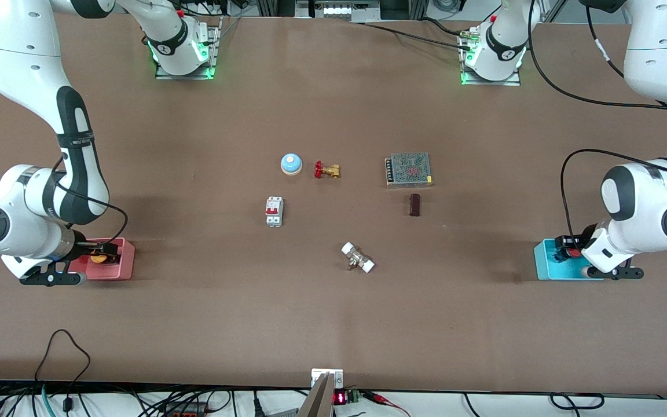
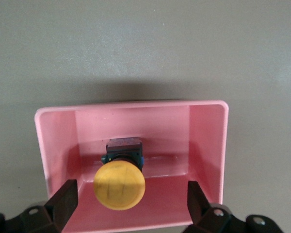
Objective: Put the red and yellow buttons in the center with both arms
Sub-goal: 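Lift the yellow button with the right gripper while the left lifts red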
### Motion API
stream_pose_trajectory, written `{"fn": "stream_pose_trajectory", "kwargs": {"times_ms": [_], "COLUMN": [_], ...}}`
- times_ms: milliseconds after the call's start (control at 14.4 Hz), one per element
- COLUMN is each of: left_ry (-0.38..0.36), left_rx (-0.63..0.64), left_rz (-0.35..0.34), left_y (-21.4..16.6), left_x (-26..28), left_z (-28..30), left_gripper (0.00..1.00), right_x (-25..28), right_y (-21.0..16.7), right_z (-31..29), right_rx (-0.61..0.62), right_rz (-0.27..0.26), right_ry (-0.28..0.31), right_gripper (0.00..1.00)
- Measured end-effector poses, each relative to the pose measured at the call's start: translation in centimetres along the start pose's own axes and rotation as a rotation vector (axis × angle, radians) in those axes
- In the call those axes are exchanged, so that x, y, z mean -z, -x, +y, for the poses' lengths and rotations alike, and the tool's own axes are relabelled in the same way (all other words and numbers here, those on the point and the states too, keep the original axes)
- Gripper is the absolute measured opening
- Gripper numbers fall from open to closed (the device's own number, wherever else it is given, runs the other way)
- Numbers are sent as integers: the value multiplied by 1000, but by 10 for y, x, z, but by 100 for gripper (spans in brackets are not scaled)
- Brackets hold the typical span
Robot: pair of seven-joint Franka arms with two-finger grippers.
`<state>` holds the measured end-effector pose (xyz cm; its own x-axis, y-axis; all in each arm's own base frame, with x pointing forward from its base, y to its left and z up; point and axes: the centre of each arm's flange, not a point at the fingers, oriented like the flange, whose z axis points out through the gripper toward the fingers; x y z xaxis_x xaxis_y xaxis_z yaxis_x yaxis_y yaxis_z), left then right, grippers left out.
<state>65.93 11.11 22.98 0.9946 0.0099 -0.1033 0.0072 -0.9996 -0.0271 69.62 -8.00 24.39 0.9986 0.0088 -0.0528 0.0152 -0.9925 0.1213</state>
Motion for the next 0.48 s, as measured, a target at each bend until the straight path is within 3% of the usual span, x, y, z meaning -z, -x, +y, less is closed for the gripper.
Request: {"fn": "stream_pose_trajectory", "kwargs": {"times_ms": [138, 208, 485], "left_ry": [-1, -1, -7], "left_rx": [0, 0, 1], "left_rz": [4, 7, 53], "left_y": [-1, -1, -8], "left_x": [1, 3, 26], "left_z": [0, 0, -2], "left_gripper": [48, 41, 41], "right_x": [-1, -2, -3], "right_y": [-2, -3, -3], "right_z": [0, -1, 0], "right_rx": [7, 10, 16], "right_rz": [2, 2, 1], "right_ry": [2, 2, 2], "right_gripper": [99, 98, 87]}}
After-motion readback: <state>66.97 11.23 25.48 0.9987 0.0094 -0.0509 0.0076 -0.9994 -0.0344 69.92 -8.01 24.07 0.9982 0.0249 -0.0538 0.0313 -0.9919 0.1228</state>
